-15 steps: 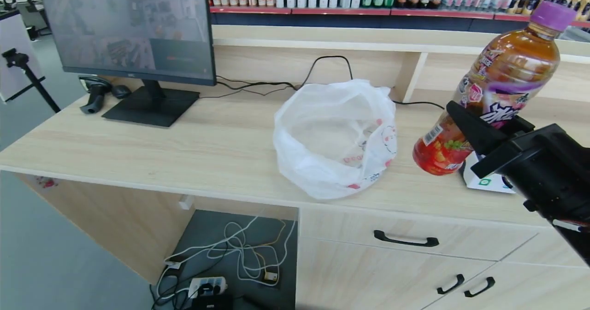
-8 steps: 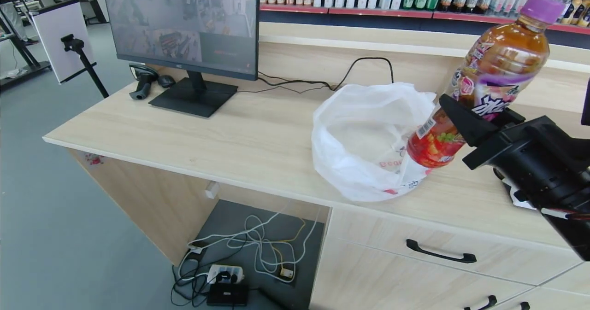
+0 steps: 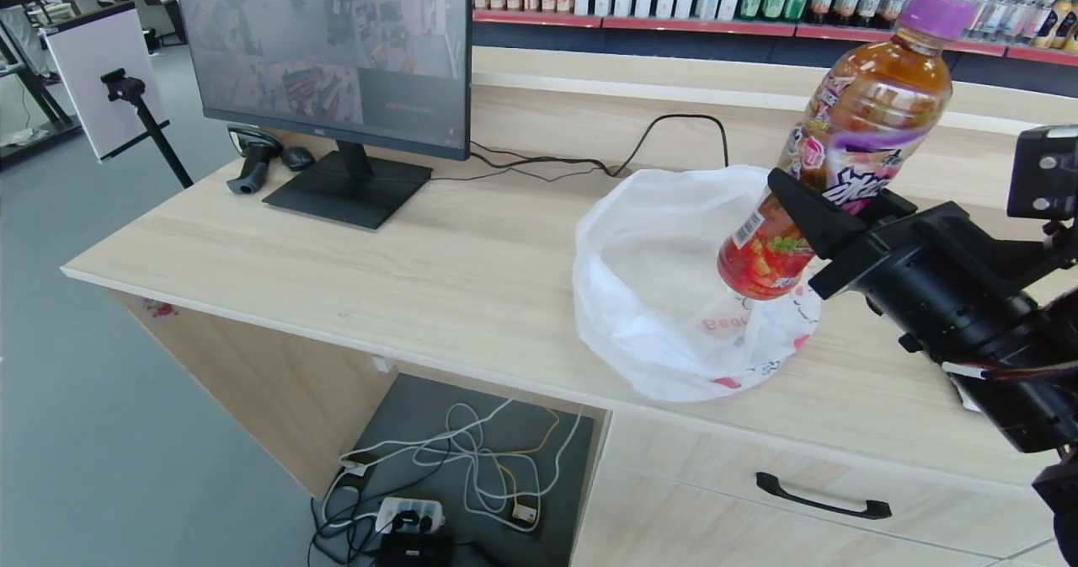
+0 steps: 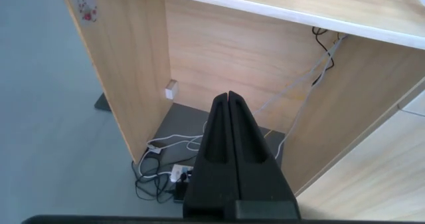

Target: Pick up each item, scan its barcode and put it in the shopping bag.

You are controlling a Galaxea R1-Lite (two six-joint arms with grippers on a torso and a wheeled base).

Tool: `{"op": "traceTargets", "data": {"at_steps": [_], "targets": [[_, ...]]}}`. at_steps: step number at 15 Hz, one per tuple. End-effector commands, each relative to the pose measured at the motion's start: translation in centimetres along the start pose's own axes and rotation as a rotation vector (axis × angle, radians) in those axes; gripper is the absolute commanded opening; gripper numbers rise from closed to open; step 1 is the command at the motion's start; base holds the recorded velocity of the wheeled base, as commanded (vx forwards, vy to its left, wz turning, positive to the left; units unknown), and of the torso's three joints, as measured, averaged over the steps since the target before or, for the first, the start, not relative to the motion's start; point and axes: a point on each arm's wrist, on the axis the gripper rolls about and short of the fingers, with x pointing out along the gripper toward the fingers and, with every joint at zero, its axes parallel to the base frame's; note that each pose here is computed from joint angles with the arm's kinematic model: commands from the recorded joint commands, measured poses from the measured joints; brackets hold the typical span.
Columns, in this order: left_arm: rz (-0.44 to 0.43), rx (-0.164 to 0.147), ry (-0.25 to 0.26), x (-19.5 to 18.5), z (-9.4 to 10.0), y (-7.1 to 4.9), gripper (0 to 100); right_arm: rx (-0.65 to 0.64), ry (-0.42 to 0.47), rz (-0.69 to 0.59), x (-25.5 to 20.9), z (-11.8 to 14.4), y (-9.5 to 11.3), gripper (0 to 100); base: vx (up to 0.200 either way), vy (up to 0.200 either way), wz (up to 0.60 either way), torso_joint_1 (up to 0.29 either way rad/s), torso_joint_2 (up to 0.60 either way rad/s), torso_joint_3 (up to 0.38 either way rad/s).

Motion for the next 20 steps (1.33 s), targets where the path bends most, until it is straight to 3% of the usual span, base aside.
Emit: {"op": "traceTargets", "data": {"at_steps": [1,9,20], "targets": [[0.000,-0.001,-0.002,0.0,0.0,0.0,0,0.002,-0.001,0.008,0.7,-0.4,0.1,0,0.000,0.000,0.00,0.000,0.00,0.000],[0.000,-0.001,-0.002,0.0,0.0,0.0,0,0.023,0.014,-0.007,4.2,-3.3,0.9,0,0.000,0.000,0.00,0.000,0.00,0.000],[0.000,-0.001,-0.002,0.0,0.0,0.0,0,0.032,0.101,-0.040,7.7,-10.4,-0.1,0,0.000,0.000,0.00,0.000,0.00,0.000]]}}
